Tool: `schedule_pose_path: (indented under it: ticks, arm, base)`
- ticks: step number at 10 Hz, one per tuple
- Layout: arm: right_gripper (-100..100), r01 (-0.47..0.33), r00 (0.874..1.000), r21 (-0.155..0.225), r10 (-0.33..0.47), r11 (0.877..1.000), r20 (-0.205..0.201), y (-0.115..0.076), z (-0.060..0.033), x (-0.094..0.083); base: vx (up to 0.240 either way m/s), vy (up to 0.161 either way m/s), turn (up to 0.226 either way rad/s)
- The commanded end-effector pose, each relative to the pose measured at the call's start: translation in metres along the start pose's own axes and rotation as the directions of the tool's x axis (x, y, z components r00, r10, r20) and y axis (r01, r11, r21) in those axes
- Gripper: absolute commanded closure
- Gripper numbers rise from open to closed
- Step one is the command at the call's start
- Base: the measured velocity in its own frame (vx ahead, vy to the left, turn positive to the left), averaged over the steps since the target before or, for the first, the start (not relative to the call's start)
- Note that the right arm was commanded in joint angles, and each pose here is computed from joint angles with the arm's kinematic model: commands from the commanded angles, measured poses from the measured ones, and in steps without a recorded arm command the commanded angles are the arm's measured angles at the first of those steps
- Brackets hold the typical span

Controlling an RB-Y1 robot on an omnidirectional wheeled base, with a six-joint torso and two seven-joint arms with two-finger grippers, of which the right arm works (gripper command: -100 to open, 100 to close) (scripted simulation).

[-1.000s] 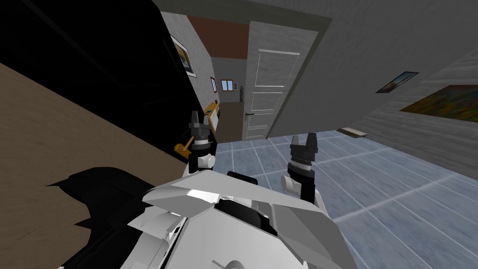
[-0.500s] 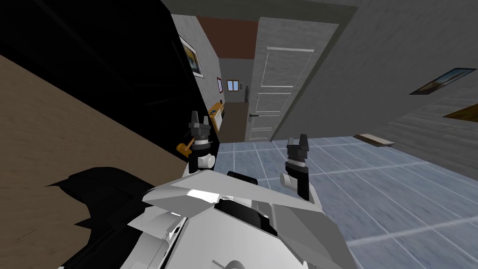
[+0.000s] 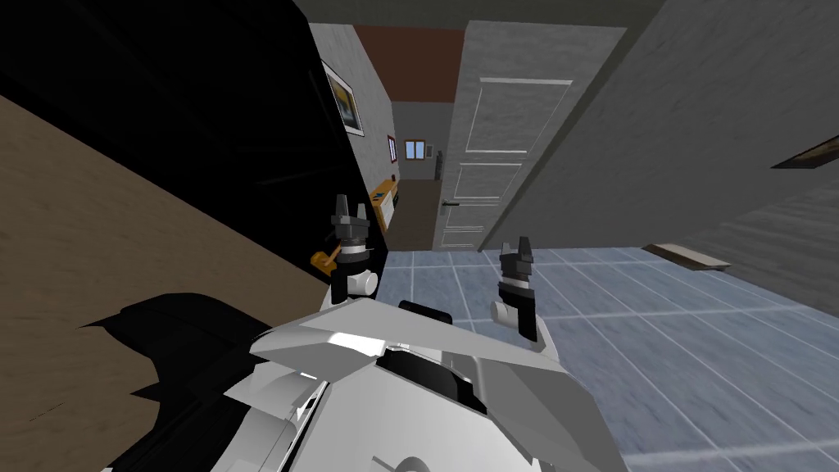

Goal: Pull the door open

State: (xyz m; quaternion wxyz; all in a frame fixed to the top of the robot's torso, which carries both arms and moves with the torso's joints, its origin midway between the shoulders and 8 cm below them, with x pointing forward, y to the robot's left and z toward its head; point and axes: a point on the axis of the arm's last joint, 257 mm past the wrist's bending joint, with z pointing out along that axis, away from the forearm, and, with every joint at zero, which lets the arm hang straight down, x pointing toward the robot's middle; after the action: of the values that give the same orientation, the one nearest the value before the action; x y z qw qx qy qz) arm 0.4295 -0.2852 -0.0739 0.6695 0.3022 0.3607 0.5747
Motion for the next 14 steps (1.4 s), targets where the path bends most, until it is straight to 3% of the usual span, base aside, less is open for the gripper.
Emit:
schedule_pose_path:
  ticks: [1, 6, 7, 14]
  arm:
    - [-100, -0.003, 1.000, 0.027, 0.003, 1.000, -0.001, -0.016, 0.0018, -0.004]
    - [-100, -0.009, 1.000, 0.093, 0.009, 0.996, 0.003, -0.058, 0.0076, -0.015]
    - [-100, -0.009, 1.000, 0.109, 0.009, 0.994, 0.004, -0.065, 0.0043, -0.015]
    - [-100, -0.016, 1.000, 0.201, 0.011, 0.979, 0.024, -0.118, 0.0081, -0.035]
  base:
    - [0.079, 0.001, 0.168]
    - [0.078, -0.013, 0.145]
    - [0.067, -0.013, 0.061]
    - [0.063, -0.015, 0.121]
